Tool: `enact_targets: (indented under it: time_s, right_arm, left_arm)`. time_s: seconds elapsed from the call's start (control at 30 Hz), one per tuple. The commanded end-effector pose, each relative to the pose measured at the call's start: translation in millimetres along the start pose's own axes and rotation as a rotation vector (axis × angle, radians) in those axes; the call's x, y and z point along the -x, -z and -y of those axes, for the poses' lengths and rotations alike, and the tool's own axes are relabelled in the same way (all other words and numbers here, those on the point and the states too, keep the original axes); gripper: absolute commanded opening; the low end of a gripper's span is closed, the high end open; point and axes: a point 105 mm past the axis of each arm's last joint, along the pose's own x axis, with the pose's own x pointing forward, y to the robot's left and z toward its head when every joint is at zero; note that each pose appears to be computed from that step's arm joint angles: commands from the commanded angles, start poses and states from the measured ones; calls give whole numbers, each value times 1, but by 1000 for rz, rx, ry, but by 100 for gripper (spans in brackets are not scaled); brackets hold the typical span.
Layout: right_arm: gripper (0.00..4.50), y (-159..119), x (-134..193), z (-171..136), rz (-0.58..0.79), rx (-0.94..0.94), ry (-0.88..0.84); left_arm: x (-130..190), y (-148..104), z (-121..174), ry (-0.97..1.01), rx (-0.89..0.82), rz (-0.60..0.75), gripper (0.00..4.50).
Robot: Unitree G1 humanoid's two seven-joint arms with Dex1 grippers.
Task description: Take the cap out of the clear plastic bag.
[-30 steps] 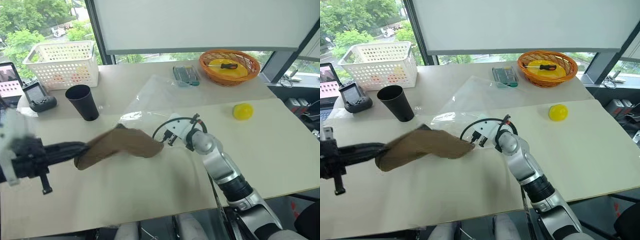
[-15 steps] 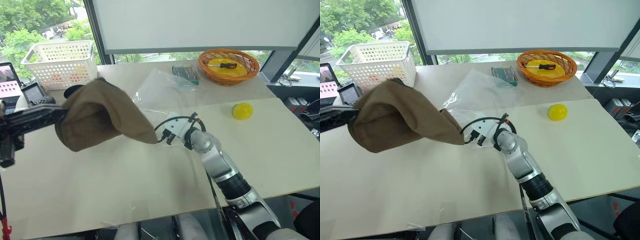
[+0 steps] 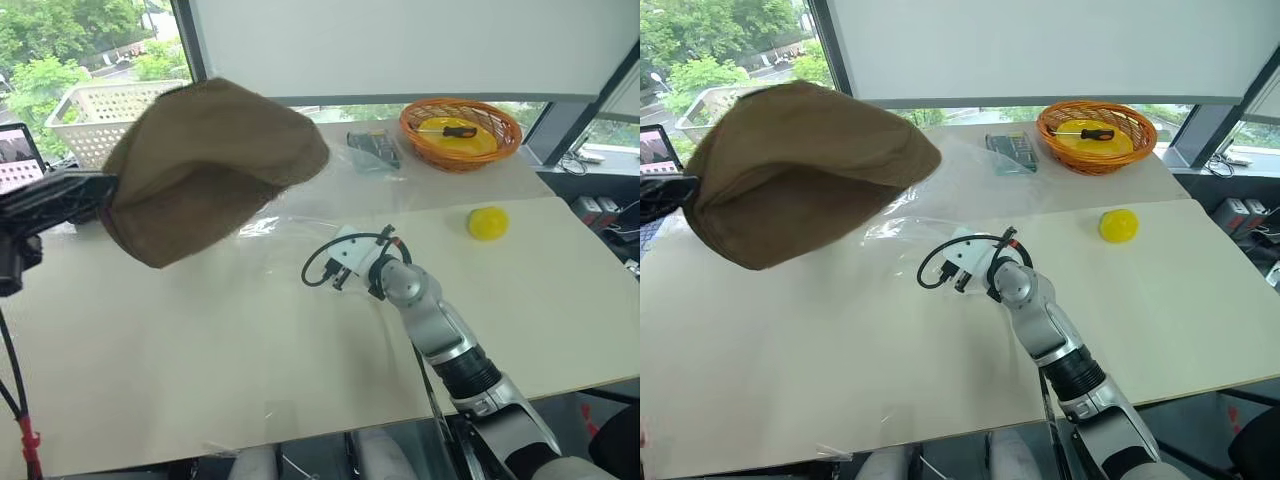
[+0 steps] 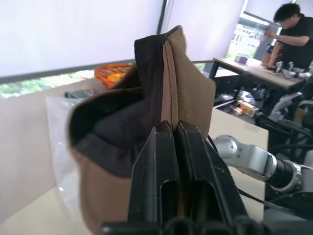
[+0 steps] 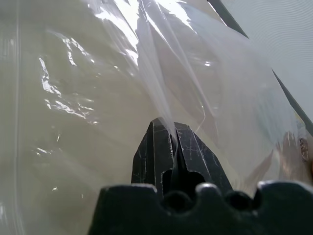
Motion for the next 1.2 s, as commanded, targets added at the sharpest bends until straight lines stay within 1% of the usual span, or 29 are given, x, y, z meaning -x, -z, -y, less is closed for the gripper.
enact_targets:
  time_s: [0.03, 0.07, 0.1, 0.17, 0.23, 0.3, 0.4, 0.5, 0.6, 0.67, 0.73, 0.77, 0.87, 0.93, 1.0, 1.13, 1.2]
  right_arm:
    - [0, -14, 4, 11, 50, 24, 35]
    - [0, -14, 3, 10, 50, 25, 35]
    - [0, -14, 4, 10, 49, 28, 34]
    - [0, -12, 5, 10, 42, 36, 33]
    - [0, -9, 6, 9, 36, 49, 29]
    - [0, -6, 8, 9, 30, 59, 24]
    - [0, -3, 13, 9, 38, 94, -2]
    - [0, -3, 22, 9, 81, 192, -69]
    - [0, -2, 32, 7, 120, 271, -134]
    - [0, 4, 44, 2, 151, 361, -231]
    - [0, 8, 54, -3, 183, 428, -310]
    - [0, 9, 57, -3, 196, 441, -329]
    - [0, 13, 60, -5, 232, 504, -392]
    - [0, 19, 59, -3, 224, 537, -411]
    - [0, 26, 54, 2, 204, 545, -417]
    - [0, 34, 43, 11, 147, 496, -398]
    - [0, 37, 40, 13, 125, 478, -398]
  left_arm:
    - [-19, 5, -7, -53, -148, -7, 3]
    - [-25, 7, -8, -55, -173, -8, 3]
    - [-39, 14, -7, -48, -204, -13, 3]
    - [-70, 23, -6, -49, -265, 24, 3]
    - [-84, 23, -7, -48, -267, 75, 3]
    - [-89, 22, -7, -45, -261, 108, 3]
    - [-106, 37, -15, -67, -313, 58, 3]
    - [-125, 65, -28, -144, -382, -46, 3]
    - [-134, 73, -33, -189, -385, -35, 3]
    - [-139, 82, -37, -221, -452, -76, 3]
    - [-144, 92, -42, -256, -480, -115, 3]
    - [-146, 98, -42, -258, -510, -142, 3]
    - [-153, 129, -49, -277, -657, -263, 3]
    - [-161, 145, -46, -269, -681, -287, 3]
    - [-171, 162, -34, -227, -724, -317, 3]
    - [-183, 202, -14, -159, -725, -386, 3]
    - [-187, 218, -9, -147, -748, -410, 3]
